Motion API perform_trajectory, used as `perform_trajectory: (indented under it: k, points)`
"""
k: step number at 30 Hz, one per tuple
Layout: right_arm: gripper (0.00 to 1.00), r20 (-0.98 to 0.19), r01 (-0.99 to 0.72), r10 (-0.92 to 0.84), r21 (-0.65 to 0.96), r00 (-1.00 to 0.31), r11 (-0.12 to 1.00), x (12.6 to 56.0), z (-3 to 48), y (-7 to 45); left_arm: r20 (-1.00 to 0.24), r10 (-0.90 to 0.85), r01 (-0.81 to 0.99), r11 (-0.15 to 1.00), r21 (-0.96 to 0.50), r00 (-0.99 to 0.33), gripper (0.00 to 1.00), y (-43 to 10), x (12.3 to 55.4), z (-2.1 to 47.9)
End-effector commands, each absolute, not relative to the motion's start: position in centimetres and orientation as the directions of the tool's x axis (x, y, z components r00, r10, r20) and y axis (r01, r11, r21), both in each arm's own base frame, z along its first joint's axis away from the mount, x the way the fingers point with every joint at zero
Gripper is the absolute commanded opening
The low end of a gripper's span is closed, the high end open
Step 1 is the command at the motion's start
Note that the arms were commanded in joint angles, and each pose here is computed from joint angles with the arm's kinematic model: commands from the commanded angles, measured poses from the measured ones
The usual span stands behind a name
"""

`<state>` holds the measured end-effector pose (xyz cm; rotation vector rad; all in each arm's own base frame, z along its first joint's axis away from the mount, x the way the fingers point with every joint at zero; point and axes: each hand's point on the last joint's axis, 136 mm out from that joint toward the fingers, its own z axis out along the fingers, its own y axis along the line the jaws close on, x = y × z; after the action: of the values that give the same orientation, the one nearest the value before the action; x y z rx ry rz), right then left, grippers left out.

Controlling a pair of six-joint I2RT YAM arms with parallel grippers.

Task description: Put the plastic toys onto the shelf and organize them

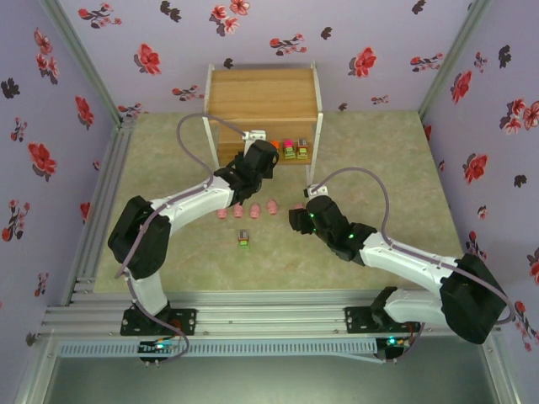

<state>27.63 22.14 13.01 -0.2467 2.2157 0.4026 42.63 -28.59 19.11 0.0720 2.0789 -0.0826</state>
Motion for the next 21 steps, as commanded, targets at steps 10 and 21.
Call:
perform_trajectory:
  k: [10, 21]
  points:
    - [0.45, -0.785, -0.302, -0.015, 0.221, -0.62, 0.927, 28.1, 13.3, 22.4, -0.891, 0.001, 0.076, 0.996, -0.037, -0.455, 0.53, -27.9, 42.7, 20.7]
    - [0.45, -0.783, -0.305, -0.019, 0.22, -0.621, 0.927, 28.0, 13.2, 22.4, -0.896, 0.004, 0.078, 0.996, -0.034, -0.443, 0.57, -27.5, 42.3, 21.4]
